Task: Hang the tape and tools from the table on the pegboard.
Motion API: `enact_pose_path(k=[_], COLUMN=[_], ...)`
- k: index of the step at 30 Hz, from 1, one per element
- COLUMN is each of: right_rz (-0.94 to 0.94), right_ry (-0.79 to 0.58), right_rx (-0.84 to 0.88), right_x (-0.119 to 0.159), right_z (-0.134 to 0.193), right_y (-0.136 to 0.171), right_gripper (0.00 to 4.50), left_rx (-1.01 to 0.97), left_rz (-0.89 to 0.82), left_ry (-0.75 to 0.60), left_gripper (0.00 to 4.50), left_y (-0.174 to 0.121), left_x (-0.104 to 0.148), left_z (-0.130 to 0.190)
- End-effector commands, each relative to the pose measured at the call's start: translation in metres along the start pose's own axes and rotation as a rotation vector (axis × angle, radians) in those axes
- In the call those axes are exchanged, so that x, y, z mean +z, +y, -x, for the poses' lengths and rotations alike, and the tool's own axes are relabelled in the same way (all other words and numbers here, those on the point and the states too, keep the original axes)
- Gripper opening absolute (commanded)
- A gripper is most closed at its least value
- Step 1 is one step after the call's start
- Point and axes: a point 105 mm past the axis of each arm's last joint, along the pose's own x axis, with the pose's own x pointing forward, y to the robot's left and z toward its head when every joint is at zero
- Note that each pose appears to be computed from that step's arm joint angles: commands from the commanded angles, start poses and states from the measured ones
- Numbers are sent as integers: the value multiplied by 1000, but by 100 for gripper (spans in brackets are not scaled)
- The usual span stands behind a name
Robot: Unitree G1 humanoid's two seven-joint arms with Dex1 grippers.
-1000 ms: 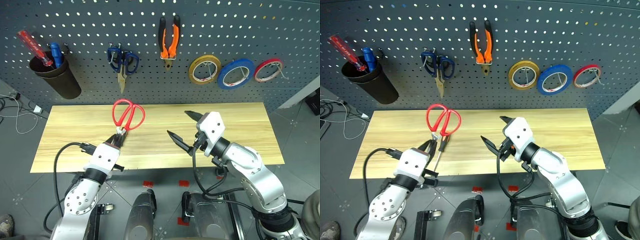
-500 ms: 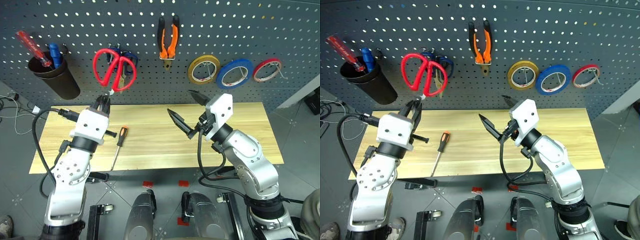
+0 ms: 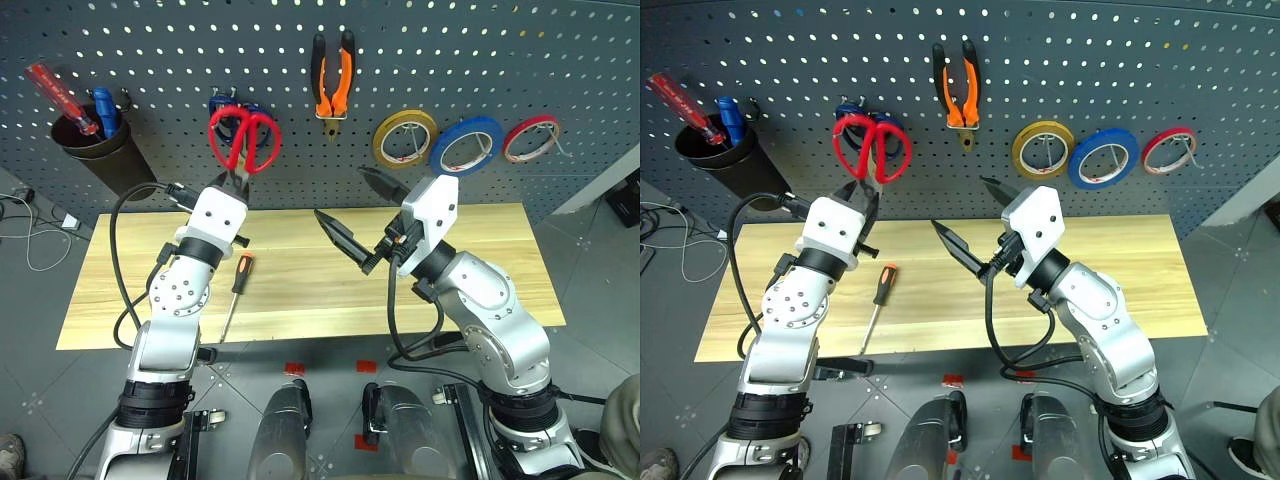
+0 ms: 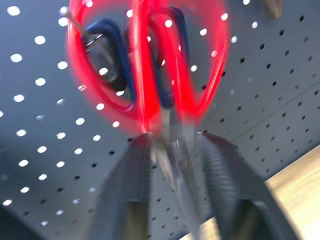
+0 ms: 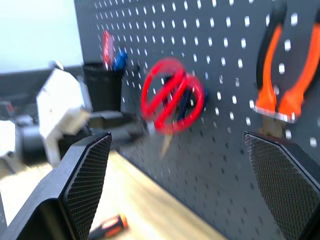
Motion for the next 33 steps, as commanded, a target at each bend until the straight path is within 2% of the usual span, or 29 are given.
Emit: enact_pose_path(k=[1, 4, 7, 10, 14, 18, 29, 33], right_rz=[9, 6, 11, -16, -76, -116, -107, -112], right_ry=[-45, -15, 21, 129, 246, 325, 390, 401], right_rx=[70, 90, 116, 142, 138, 191, 342, 372], right_x=[13, 6, 0, -17, -28, -29, -27, -27], right_z=[-2, -1, 0, 0, 3, 4, 5, 7], right_y=[16, 21, 27, 38, 43, 53, 73, 73], right_gripper=[450, 450, 450, 450, 450, 450, 450, 450], left_rx=[-59, -128, -172, -207, -247, -302, -377, -412], left_rz=[27, 67, 90, 259, 361, 472, 527, 475], left_ry=[49, 100, 146, 375, 597, 746, 875, 888], left_gripper=[291, 381, 381, 381, 447, 447, 447, 365], left_y=[-15, -29, -36, -40, -32, -30, -47, -48], left_x=[-11, -21, -26, -67, -102, -123, -154, -159], left_z=[5, 15, 23, 50, 71, 74, 46, 44])
